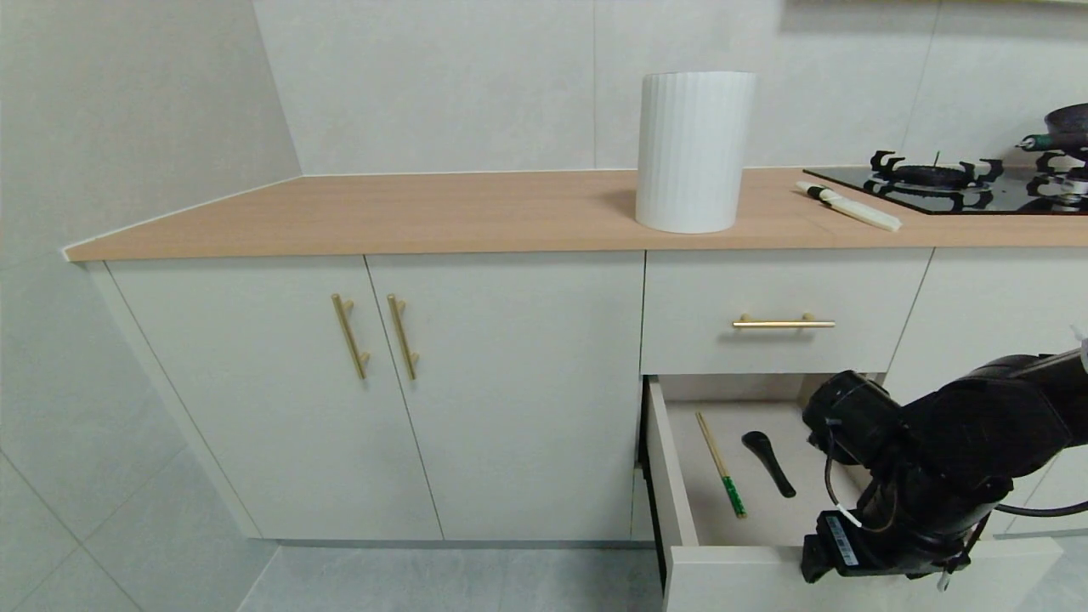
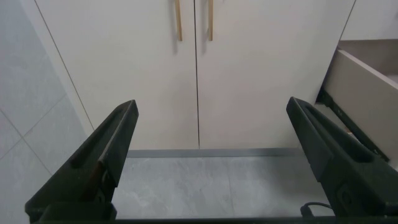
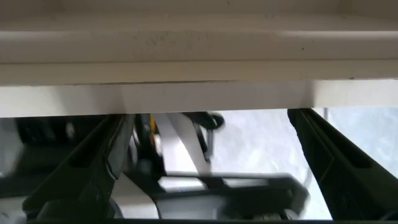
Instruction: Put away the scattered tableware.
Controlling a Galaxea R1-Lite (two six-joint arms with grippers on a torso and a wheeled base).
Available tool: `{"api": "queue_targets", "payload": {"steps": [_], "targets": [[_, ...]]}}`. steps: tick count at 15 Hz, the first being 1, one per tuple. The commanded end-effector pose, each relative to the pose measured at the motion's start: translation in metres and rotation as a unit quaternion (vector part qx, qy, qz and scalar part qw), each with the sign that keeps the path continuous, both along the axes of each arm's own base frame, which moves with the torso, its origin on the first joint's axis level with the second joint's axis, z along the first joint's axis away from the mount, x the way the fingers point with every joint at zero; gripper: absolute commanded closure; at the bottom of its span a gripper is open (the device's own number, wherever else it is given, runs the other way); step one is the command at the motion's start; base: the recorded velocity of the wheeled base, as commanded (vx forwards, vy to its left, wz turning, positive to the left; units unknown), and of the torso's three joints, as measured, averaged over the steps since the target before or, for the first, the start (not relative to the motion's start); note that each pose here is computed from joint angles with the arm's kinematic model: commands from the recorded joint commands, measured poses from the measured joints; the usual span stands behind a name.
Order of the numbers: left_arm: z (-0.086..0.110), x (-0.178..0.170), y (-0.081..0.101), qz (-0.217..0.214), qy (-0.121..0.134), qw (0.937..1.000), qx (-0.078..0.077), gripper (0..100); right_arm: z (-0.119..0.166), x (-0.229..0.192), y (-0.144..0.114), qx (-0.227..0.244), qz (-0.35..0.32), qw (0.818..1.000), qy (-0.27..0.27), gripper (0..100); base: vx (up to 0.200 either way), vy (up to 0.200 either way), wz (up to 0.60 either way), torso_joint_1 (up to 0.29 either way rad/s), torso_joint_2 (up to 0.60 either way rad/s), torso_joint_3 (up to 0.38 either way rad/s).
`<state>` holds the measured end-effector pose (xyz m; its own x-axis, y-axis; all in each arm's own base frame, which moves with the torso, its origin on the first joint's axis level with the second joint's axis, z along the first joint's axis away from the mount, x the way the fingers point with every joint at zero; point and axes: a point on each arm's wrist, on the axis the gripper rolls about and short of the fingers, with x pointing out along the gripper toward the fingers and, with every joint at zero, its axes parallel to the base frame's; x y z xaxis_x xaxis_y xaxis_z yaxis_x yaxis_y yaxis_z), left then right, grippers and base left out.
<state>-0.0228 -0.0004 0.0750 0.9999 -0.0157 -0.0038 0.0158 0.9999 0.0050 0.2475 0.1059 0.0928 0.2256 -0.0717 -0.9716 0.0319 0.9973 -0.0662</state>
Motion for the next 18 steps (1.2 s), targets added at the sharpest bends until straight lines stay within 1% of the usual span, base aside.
{"api": "queue_targets", "payload": {"steps": [1,6,10,14,18], "targets": [[0.000,0.000,0.000,0.000,0.000,1.0000,0.000,0,-0.001,-0.001,-0.002,0.005,-0.002,1.000,-0.012,0,0.000,0.000,0.00,0.000,0.00,0.000],[0.000,0.000,0.000,0.000,0.000,1.0000,0.000,0,-0.002,0.013,-0.002,0.029,-0.008,0.997,-0.075,0,0.000,0.000,0.00,0.000,0.00,0.000],[0.000,0.000,0.000,0.000,0.000,1.0000,0.000,0,-0.018,0.047,-0.006,0.024,0.007,0.994,-0.105,0,0.000,0.000,0.00,0.000,0.00,0.000],[0.000,0.000,0.000,0.000,0.000,1.0000,0.001,0,-0.021,0.076,-0.005,0.026,0.004,0.992,-0.124,0,0.000,0.000,0.00,0.000,0.00,0.000],[0.000,0.000,0.000,0.000,0.000,1.0000,0.000,0,-0.036,0.102,0.000,0.043,-0.002,0.982,-0.182,0,0.000,0.000,0.00,0.000,0.00,0.000]]}}
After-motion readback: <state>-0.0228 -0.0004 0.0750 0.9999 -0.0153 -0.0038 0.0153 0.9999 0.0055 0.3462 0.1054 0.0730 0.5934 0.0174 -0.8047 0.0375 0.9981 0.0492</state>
